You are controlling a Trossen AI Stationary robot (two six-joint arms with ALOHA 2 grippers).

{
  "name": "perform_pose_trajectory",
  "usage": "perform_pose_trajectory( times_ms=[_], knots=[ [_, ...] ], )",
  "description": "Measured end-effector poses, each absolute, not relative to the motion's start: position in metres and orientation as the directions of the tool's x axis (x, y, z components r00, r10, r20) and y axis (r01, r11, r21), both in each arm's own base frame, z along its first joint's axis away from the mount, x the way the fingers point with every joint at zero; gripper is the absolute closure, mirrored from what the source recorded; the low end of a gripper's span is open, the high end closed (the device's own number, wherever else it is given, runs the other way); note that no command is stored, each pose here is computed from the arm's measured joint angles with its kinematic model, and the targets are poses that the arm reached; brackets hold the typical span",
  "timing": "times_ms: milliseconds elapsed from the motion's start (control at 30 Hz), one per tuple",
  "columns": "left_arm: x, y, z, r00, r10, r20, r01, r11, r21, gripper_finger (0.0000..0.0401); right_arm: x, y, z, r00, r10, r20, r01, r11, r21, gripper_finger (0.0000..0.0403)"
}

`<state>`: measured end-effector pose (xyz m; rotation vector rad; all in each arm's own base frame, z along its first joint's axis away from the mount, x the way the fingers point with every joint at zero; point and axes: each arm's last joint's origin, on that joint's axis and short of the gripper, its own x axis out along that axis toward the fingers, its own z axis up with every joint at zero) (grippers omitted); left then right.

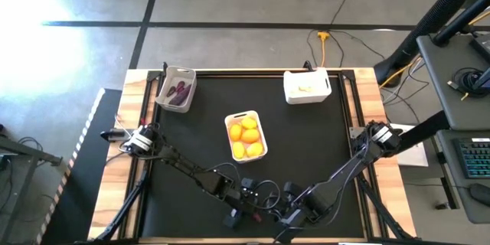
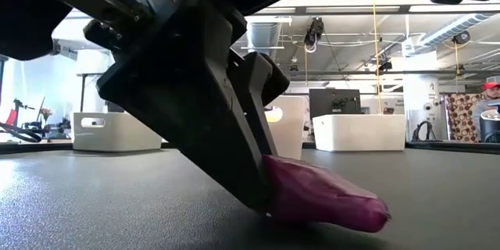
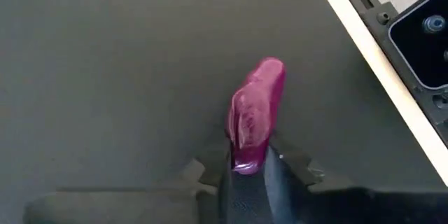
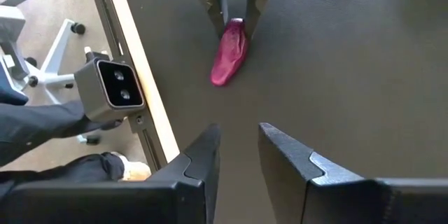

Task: Sort produce into baskets
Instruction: Put the eggplant into the gray bin

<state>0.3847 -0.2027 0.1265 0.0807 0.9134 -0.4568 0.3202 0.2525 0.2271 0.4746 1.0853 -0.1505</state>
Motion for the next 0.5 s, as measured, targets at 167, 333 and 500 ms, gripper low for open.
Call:
perform_pose_trajectory(
  times_ms=[167, 333, 500],
  knots=[
    [0.384, -0.201, 0.128, 0.51, -0.343, -0.789, 0.411, 0.903, -0.127, 0.0359, 0.321, 0.252, 0.227, 0.47, 0.112, -0.875, 0.358, 0.882, 0.306, 0.0312],
    [0.378, -0.196, 0.135, 0.473, -0.315, -0.823, 0.397, 0.91, -0.12, 0.036, 0.321, 0.252, 0.227, 0.47, 0.112, -0.876, 0.373, 0.874, 0.312, 0.0317],
    [0.369, -0.188, 0.157, 0.46, -0.273, -0.845, 0.382, 0.92, -0.09, 0.0361, 0.322, 0.25, 0.228, 0.472, 0.107, -0.875, 0.376, 0.873, 0.31, 0.0321]
  ],
)
